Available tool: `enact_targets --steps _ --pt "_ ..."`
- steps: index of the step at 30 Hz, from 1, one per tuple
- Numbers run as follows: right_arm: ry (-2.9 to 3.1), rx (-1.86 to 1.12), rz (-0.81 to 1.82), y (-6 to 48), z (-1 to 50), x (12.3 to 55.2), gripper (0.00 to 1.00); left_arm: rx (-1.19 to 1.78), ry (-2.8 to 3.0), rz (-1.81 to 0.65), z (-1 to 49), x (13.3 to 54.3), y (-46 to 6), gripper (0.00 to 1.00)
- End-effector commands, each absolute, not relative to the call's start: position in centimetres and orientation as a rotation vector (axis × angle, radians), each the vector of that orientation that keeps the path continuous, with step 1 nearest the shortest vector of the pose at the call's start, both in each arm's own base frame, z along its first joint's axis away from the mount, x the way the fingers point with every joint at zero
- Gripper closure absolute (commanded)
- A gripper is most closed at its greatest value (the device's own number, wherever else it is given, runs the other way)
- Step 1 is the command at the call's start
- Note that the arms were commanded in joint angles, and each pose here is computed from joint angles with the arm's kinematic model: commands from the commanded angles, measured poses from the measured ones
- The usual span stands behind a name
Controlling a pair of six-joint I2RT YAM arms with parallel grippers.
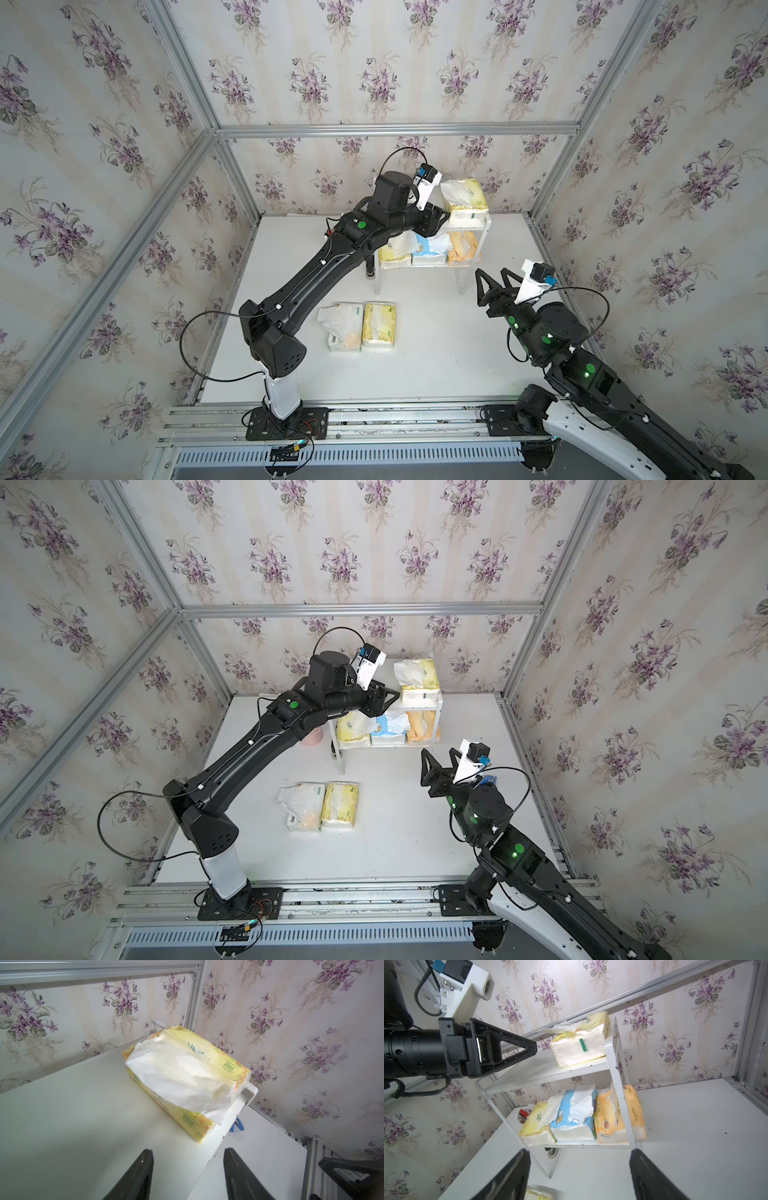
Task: Remove the tissue boxes from the shelf
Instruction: Pick up a box of tissues from the shelf.
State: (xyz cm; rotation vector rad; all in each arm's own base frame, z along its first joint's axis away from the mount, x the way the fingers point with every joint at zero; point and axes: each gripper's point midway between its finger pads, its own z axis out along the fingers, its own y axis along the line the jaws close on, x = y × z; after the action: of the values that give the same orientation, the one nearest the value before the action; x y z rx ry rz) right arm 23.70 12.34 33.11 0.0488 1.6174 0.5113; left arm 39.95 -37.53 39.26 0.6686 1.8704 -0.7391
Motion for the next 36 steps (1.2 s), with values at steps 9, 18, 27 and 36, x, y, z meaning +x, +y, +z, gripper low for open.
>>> enact_targets --steps 9,18,27,36 --pt "1.614 0.107 0.484 11.2 33.3 23.6 0.22 0.623 1.807 -0.787 40.6 42.3 -39.0 0.4" --pt "1.641 0.122 0.49 11.1 32.4 23.5 0.22 0.61 1.793 -0.847 40.7 43.2 -40.3 0.3" --pt "1.64 0.147 0.483 10.5 32.4 23.4 0.23 0.616 1.846 -0.838 38.6 44.0 -40.9 0.37" --pt "1.659 0.147 0.462 10.7 32.0 23.8 0.24 0.636 1.916 -0.819 36.6 43.6 -40.6 0.67"
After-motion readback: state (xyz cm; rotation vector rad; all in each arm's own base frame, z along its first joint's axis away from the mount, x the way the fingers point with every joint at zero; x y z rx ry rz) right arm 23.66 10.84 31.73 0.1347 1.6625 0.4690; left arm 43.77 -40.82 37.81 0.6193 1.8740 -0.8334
